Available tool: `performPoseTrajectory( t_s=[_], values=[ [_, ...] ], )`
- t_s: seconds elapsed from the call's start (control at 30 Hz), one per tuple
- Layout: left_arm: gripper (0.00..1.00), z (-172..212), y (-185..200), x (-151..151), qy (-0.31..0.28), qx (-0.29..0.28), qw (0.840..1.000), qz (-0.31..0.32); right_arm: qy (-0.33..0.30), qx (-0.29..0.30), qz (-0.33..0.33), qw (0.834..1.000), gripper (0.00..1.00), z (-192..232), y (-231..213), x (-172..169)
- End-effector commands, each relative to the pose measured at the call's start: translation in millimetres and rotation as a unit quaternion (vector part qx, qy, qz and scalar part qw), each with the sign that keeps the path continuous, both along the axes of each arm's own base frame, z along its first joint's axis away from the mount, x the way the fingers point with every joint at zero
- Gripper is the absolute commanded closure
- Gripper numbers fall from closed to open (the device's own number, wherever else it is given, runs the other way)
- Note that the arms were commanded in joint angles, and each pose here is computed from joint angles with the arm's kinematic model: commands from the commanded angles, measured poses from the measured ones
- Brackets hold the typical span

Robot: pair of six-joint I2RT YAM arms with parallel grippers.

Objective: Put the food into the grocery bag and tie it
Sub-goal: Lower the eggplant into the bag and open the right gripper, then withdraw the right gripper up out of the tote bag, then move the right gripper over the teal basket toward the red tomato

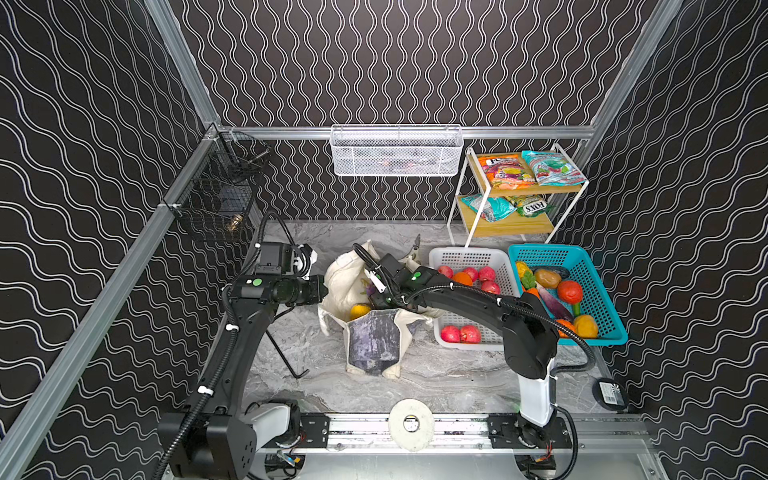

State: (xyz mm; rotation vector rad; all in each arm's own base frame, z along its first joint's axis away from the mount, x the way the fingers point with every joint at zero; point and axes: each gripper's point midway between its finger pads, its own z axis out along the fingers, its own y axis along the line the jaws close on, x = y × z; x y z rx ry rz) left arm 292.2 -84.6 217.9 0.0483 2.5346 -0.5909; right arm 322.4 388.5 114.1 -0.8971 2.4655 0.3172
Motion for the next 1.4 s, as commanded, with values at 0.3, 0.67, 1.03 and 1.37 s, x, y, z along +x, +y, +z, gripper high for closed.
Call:
performPoseTrajectory(
  t_s=[0.3,0.67,1.03,1.37],
  values=[
    [1.0,4.2,-3.1,3.0,-0.01,-0.008,1.0,-0.009,-0.024,0.04,0.014,0.999,0.04,53.0,5.9,-1.6],
    [1.0,5.5,-3.1,3.3,-0.007,-0.008,1.0,-0.008,-0.099,0.131,0.005,0.986,0.01,168.8,4.5,-1.6],
    [1.0,10.9,-5.5,2.8,-0.01,-0.016,1.0,-0.011,-0.192,0.183,-0.06,0.962,0.01,266.6,-37.4,-1.6],
    [1.0,10.9,-6.4,-2.2,-0.01,-0.019,1.0,-0.014,-0.276,0.108,-0.289,0.91,0.01,273.7,-156.6,38.7]
  ],
)
